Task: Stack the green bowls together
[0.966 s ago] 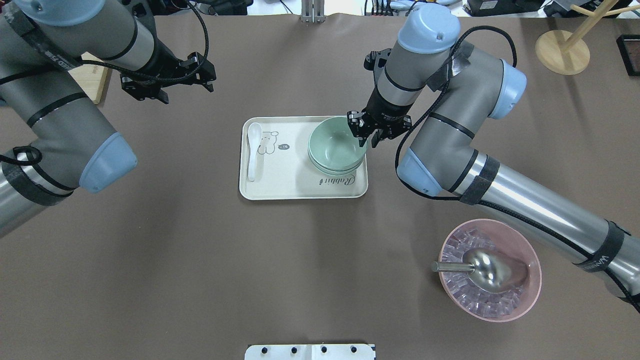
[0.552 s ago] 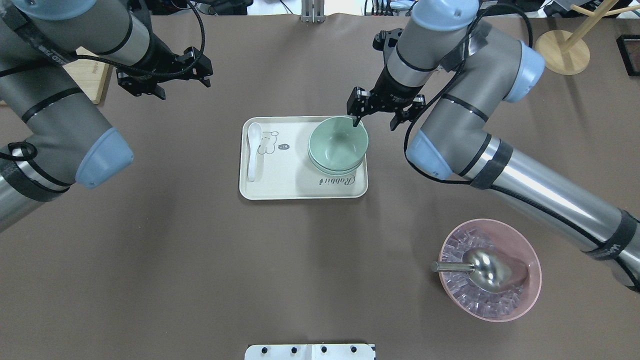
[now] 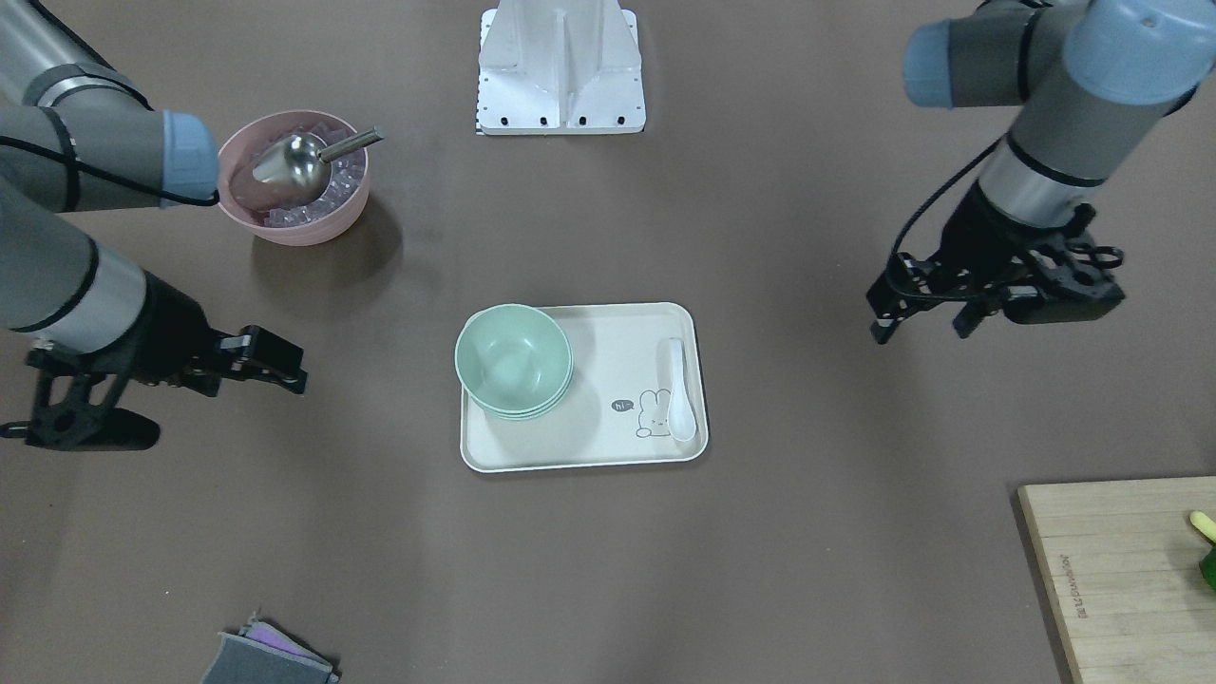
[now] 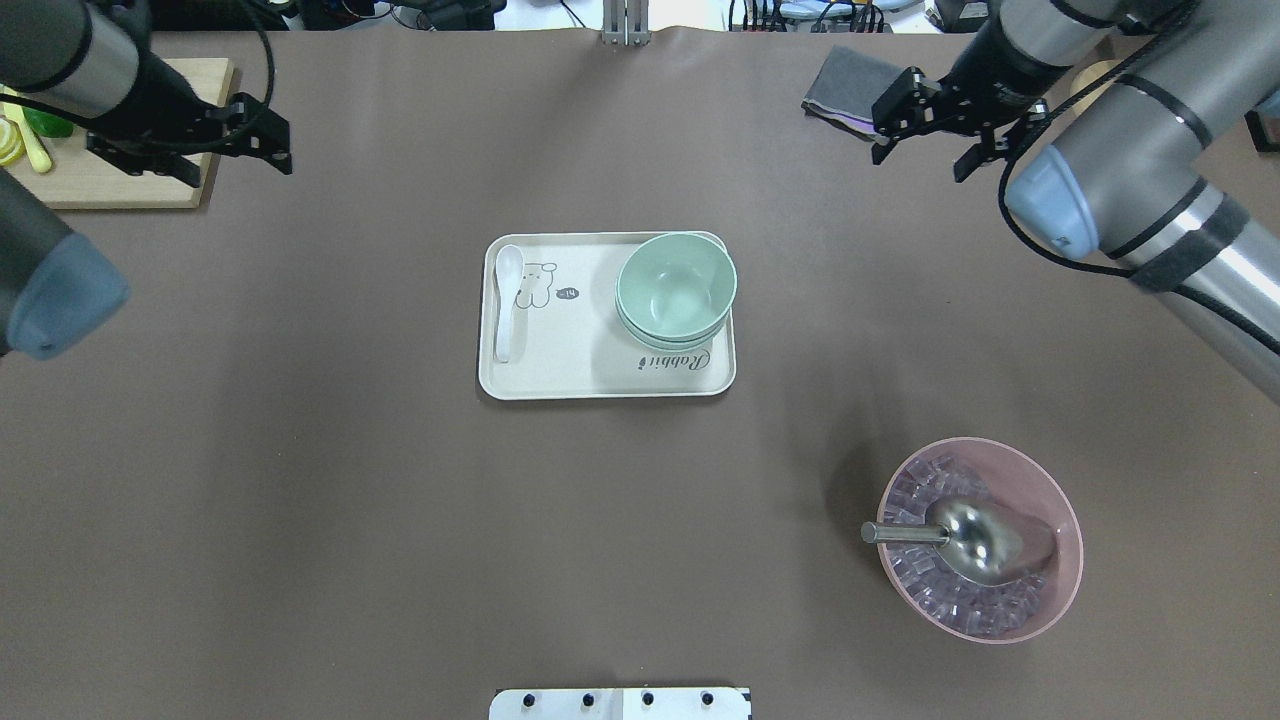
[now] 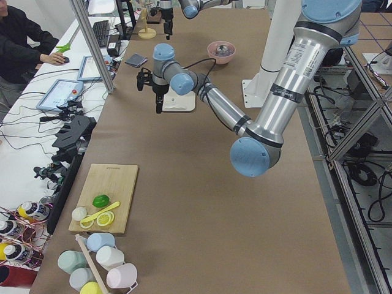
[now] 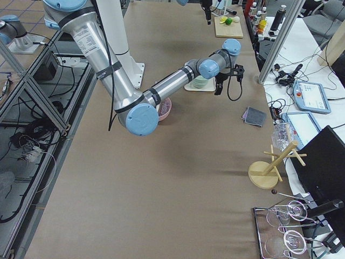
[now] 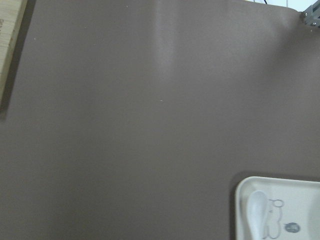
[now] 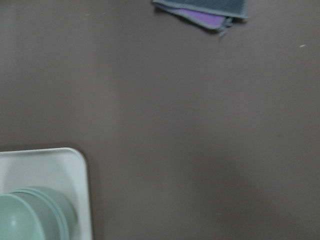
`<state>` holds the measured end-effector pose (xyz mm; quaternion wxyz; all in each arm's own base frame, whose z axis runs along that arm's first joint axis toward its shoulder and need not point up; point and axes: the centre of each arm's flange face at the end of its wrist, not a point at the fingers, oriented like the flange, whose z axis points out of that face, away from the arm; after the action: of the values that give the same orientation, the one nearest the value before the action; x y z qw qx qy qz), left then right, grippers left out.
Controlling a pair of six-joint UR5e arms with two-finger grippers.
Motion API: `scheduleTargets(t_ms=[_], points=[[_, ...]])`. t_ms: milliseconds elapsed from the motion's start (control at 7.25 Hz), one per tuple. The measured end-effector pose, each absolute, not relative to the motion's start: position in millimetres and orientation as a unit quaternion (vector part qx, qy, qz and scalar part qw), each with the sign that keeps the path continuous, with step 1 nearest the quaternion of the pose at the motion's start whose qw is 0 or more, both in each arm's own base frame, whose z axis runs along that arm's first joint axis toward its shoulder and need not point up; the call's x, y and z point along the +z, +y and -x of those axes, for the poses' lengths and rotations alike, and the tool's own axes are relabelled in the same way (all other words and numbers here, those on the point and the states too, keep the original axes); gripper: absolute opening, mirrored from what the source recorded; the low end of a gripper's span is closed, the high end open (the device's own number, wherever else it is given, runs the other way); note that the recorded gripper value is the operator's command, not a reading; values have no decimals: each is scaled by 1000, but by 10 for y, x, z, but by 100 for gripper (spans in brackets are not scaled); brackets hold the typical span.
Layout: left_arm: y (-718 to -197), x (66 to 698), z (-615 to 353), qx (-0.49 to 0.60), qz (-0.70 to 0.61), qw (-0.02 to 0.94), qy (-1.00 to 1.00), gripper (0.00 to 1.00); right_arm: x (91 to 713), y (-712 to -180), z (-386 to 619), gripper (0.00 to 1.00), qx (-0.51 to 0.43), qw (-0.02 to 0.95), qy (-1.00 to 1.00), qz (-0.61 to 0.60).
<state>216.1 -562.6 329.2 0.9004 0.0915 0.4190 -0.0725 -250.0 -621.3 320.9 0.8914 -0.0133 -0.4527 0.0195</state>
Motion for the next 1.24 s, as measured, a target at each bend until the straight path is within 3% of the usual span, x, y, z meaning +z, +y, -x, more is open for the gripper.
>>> scheduleTargets(t_ms=[276, 552, 966, 1241], points=[[-5670, 4100, -1167, -14, -112, 916, 384, 98, 3986, -6274, 1421, 100, -67, 929, -364, -11], [-5697, 4753, -384, 6, -97, 920, 380, 98, 5141, -6025, 101, 100, -115, 939, -323, 4], [-5266, 5528, 201, 75, -92, 914, 388, 98, 6518, -5013, -948, 100, -74, 930, -359, 36], [-5129, 5756, 273, 76, -80, 916, 385, 98, 6806, -4683, -1006, 100, -64, 928, -364, 38]])
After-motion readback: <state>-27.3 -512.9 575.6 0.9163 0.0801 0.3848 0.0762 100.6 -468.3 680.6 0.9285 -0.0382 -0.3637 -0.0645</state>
